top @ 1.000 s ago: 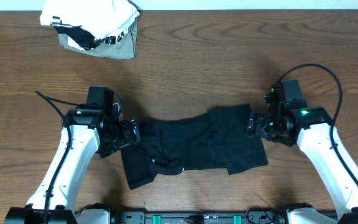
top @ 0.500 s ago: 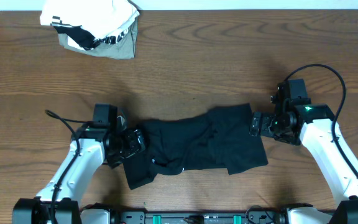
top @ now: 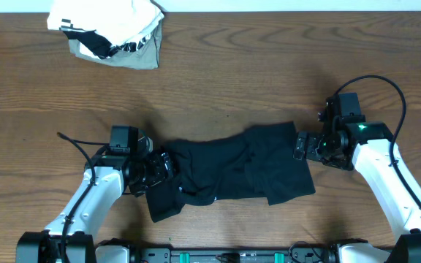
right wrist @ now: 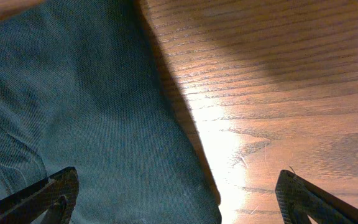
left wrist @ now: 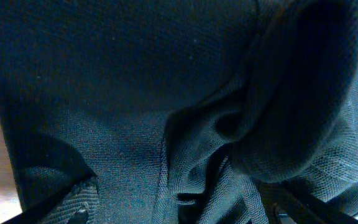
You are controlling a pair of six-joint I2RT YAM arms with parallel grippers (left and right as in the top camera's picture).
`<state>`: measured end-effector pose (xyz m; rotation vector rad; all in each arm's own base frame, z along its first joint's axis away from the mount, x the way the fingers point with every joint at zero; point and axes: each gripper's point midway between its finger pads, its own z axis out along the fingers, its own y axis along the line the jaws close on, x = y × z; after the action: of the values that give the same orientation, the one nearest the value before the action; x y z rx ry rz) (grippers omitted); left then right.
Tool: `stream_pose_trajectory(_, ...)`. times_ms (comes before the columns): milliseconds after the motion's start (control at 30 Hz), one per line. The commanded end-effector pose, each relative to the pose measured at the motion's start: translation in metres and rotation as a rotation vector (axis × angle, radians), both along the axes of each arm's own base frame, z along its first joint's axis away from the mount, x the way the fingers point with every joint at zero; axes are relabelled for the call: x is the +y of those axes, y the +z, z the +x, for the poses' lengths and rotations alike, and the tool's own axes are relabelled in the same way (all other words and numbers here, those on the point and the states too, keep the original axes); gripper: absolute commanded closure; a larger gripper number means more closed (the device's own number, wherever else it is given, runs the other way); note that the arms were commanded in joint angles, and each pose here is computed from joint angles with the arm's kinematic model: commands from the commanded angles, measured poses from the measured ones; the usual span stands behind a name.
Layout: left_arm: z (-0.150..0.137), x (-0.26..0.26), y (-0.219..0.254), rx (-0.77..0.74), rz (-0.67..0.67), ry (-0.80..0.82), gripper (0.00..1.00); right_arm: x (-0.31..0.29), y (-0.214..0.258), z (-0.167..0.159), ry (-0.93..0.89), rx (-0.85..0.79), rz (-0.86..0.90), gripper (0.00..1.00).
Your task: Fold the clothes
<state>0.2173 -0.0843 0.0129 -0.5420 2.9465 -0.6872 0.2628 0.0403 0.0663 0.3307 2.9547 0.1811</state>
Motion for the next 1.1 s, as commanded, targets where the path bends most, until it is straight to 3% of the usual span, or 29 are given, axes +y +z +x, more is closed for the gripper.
stream_pose_trajectory(0,-0.003,-0.001,0.001,-0.007,-0.009,-0.030,0.16,-0.004,-0.006,-0.002,0.004,0.011,-0.016,0.01)
stream_pose_trajectory(300,-0.003,-0.002,0.029,-0.084,0.010,-0.160,0.15,-0.004,-0.019,-0.002,0.005,0.034,-0.018,0.01)
stream_pose_trajectory(767,0.000,0.013,0.031,-0.116,0.099,-0.145,0.15,-0.002,-0.050,-0.004,0.032,0.127,-0.021,0.01)
stream_pose_trajectory(1067,0.002,0.013,0.031,-0.122,0.100,-0.144,0.15,0.035,-0.046,-0.003,0.154,0.111,0.185,0.01)
